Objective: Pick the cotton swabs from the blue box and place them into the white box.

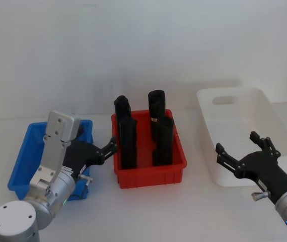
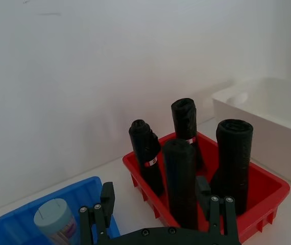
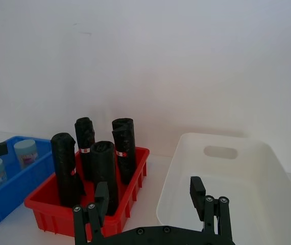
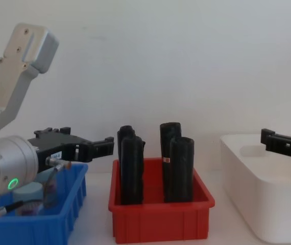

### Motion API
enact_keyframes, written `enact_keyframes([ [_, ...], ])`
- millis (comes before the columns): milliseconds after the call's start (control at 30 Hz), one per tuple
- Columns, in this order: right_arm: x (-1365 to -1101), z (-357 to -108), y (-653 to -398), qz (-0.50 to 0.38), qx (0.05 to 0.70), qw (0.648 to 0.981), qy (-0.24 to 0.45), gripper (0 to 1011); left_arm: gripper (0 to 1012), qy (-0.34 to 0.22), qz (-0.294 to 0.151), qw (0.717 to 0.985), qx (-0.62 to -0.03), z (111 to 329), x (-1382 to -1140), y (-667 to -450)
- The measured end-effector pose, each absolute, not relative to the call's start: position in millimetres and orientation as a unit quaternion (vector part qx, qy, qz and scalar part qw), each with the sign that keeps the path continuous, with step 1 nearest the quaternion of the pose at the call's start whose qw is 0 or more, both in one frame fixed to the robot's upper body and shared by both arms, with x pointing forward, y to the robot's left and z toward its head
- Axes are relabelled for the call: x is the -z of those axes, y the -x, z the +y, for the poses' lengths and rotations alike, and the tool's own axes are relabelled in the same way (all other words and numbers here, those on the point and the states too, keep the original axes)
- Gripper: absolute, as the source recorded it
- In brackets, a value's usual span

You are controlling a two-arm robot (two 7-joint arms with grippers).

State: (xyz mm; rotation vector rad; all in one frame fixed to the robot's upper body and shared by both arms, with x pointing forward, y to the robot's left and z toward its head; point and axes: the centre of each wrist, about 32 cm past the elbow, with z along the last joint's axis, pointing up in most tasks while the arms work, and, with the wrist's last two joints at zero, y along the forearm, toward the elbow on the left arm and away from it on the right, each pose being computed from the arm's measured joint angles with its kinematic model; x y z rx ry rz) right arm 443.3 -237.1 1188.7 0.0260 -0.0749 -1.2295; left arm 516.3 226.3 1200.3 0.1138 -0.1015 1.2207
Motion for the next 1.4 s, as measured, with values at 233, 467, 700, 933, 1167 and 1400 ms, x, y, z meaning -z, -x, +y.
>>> enact_keyframes([
  [233,-1189,-237,-443,-0.035,0.577,0.816,-0.012,1002,1003,-0.067,-0.024,0.801,-0.594,243,-1198,-519],
  [467,-1189,-237,-443,-0.035,0.577,0.816,-0.012,1002,1003,-0.083,-0.002,0.788,-0.611,260,-1192,-521],
  [700,-1189,-237,-443,-0.035,0.577,0.816,-0.012,1002,1003,-0.101,0.017,0.776,-0.622,276,-1184,-527],
  [933,-1189,-237,-443,-0.035,0.577,0.816,-0.012,1002,1003,-0.113,0.030,0.770,-0.628,289,-1176,-534],
  [1167,-1189,-237,-443,-0.035,0.577,0.816,-0.012,1002,1003,-0.118,0.039,0.768,-0.628,298,-1171,-541],
  [1400,-1189,-237,-443,-0.035,0.577,0.816,-0.012,1002,1003,-0.117,0.045,0.769,-0.627,304,-1167,-546],
])
